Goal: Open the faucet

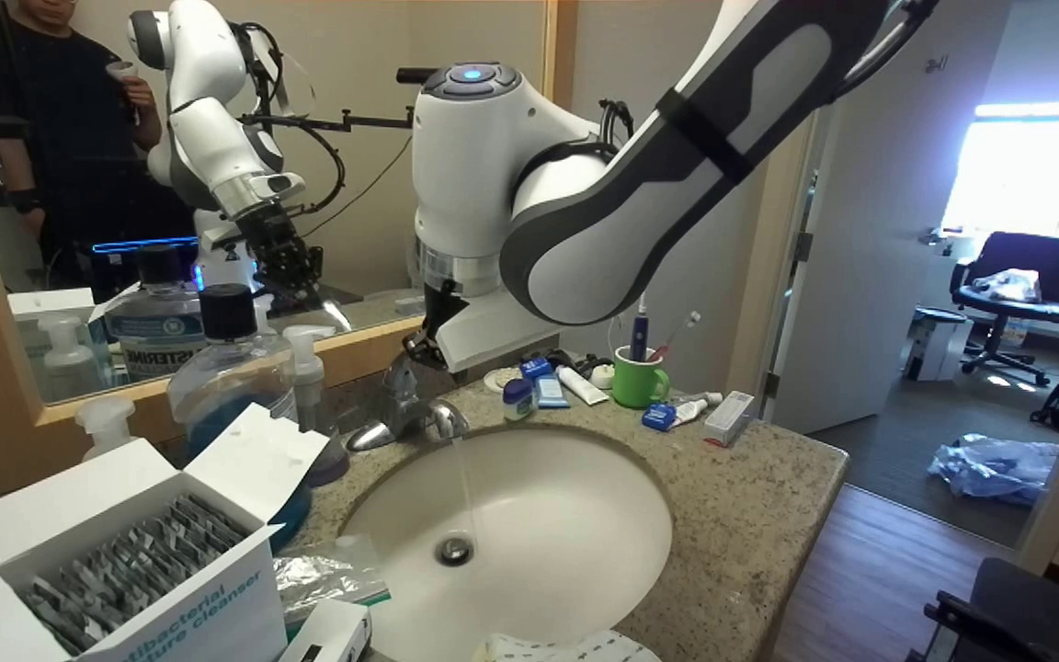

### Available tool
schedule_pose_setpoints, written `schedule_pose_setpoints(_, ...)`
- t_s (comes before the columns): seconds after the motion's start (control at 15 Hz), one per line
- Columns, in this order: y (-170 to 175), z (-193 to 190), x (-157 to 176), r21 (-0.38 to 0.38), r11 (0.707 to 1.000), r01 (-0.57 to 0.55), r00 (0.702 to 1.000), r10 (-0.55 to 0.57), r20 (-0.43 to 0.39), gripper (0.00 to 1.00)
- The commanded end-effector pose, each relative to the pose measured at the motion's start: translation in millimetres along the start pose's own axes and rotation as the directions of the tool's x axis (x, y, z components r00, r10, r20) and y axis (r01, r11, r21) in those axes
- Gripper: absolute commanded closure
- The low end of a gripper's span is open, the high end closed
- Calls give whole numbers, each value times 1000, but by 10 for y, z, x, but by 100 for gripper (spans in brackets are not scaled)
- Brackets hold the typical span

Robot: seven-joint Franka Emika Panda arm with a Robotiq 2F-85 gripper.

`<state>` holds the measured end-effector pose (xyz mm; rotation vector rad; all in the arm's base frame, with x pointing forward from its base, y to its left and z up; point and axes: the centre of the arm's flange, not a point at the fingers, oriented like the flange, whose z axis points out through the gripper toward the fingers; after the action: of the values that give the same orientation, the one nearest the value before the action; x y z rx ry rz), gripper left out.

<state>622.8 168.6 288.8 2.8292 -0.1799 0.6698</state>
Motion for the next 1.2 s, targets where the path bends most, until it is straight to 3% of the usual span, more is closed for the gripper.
schedule_pose_setpoints(0.0,177,-286,-215,18,999,34,994,-36,104,100)
schedule_pose_setpoints(0.47,325,-592,-214,101,992,74,954,-100,283,100)
schedule_pose_setpoints(0.53,336,-625,-190,110,992,66,946,-97,310,74)
schedule_pose_setpoints(0.6,357,-656,-166,122,991,49,935,-88,342,71)
schedule_pose_setpoints(0.67,270,-499,-228,108,993,55,951,-85,298,91)
schedule_pose_setpoints(0.87,311,-580,-205,117,992,43,943,-79,322,71)
schedule_pose_setpoints(1.13,306,-580,-209,118,992,44,943,-80,323,71)
